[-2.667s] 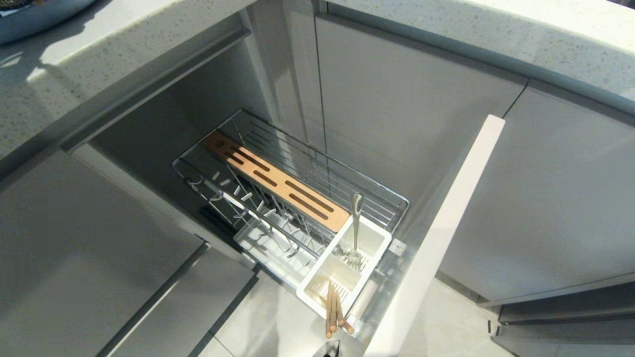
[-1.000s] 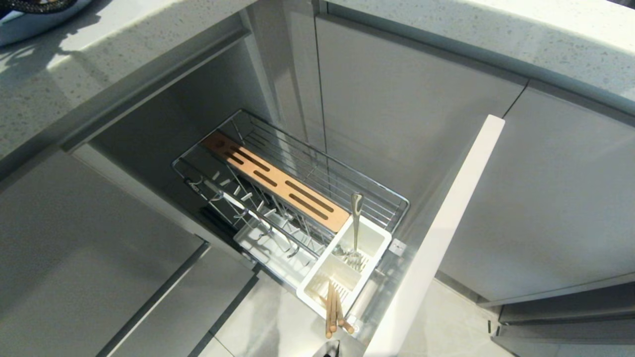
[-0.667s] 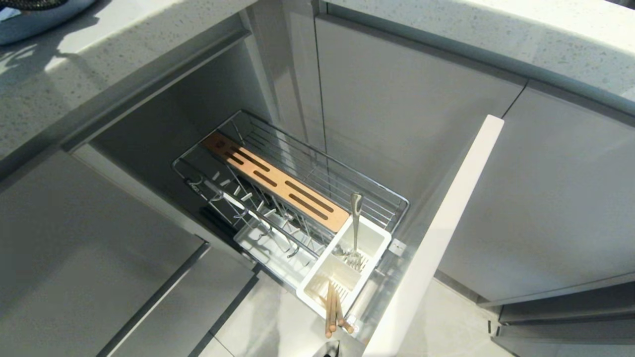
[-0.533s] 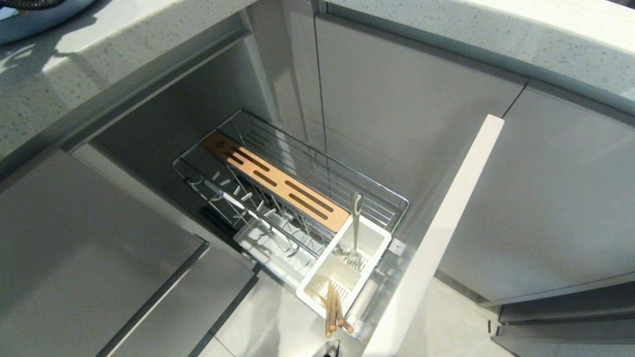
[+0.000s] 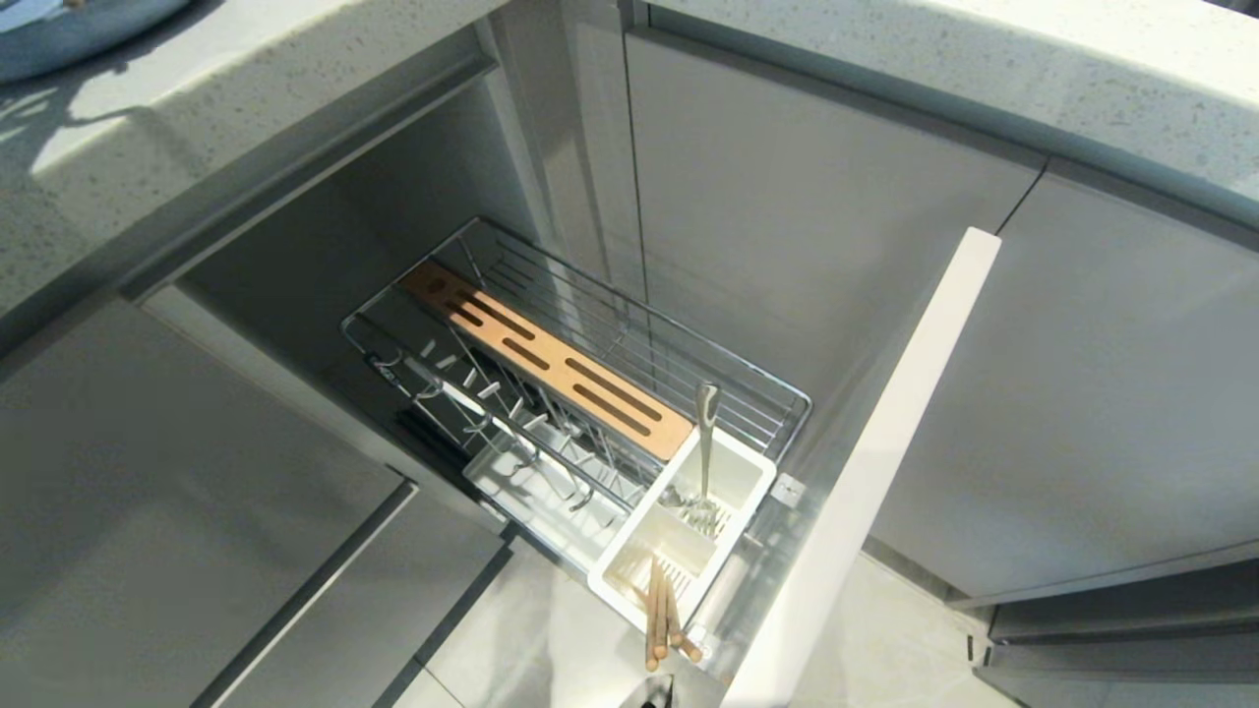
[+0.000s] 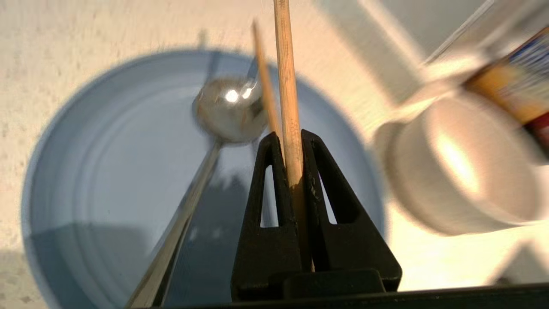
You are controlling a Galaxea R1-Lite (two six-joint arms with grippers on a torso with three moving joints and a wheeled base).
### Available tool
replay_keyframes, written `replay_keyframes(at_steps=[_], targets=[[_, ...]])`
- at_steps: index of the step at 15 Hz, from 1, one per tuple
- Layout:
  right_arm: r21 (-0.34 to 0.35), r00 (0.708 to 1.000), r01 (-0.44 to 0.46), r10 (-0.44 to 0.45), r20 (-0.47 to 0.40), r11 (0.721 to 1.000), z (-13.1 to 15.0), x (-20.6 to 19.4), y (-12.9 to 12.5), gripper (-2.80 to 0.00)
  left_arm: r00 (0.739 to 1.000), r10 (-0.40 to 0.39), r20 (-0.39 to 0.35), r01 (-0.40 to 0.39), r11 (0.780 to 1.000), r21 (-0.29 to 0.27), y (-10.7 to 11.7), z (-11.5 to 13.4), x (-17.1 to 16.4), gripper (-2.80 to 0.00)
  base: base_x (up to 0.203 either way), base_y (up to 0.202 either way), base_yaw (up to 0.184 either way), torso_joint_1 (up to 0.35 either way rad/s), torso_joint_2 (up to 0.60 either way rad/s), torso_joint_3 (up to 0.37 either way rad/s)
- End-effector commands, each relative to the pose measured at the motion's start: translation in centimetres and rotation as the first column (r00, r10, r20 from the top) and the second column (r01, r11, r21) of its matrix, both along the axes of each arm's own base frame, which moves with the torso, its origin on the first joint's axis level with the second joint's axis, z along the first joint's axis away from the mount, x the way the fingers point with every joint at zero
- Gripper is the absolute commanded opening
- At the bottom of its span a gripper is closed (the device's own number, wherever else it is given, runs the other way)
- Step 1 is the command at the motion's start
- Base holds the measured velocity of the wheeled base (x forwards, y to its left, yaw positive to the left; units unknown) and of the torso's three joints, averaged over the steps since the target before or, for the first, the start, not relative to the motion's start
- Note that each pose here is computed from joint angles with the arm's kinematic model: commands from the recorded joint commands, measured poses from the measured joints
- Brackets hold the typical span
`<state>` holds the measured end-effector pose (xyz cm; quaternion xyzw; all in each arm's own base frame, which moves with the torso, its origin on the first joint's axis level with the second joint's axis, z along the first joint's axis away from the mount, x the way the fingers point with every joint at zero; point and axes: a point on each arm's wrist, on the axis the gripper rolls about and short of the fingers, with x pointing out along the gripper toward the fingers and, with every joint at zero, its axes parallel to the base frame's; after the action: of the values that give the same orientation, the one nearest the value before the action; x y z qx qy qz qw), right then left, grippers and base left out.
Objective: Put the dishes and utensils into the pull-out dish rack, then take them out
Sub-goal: Pick up the chopsticks and place it in the cupboard
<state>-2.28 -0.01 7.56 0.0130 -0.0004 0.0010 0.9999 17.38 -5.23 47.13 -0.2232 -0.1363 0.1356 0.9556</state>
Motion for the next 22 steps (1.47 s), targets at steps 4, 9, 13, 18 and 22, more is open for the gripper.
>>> replay_keyframes(at_steps=[4,9,13,18,22], targets=[[0.000,1.000,0.000,0.000,0.000,1.000,0.0,0.0,0.0,-2.80,0.992,-0.090,0.089,0.094,0.995,-0.040,0.1,1.4,-3.8,-2.80,0.000,0.000,0.000,0.000,0.00,0.000],[0.000,1.000,-0.001,0.001,-0.001,1.000,0.0,0.0,0.0,-2.80,0.929,-0.354,0.104,0.361,0.931,-0.052,-2.1,1.4,-7.1,-2.80,0.000,0.000,0.000,0.000,0.00,0.000],[0.000,1.000,-0.001,0.001,-0.001,1.000,0.0,0.0,0.0,-2.80,0.785,-0.618,0.028,0.619,0.785,-0.037,-4.7,-0.9,-9.8,-2.80,0.000,0.000,0.000,0.000,0.00,0.000],[0.000,1.000,0.000,0.000,-0.001,1.000,0.0,0.0,0.0,-2.80,0.677,-0.723,-0.136,0.731,0.682,0.010,-7.5,-5.3,-10.7,-2.80,0.000,0.000,0.000,0.000,0.00,0.000],[0.000,1.000,0.000,0.000,-0.001,1.000,0.0,0.0,0.0,-2.80,0.618,-0.732,-0.288,0.764,0.645,0.002,-8.5,-8.0,-11.0,-2.80,0.000,0.000,0.000,0.000,0.00,0.000]])
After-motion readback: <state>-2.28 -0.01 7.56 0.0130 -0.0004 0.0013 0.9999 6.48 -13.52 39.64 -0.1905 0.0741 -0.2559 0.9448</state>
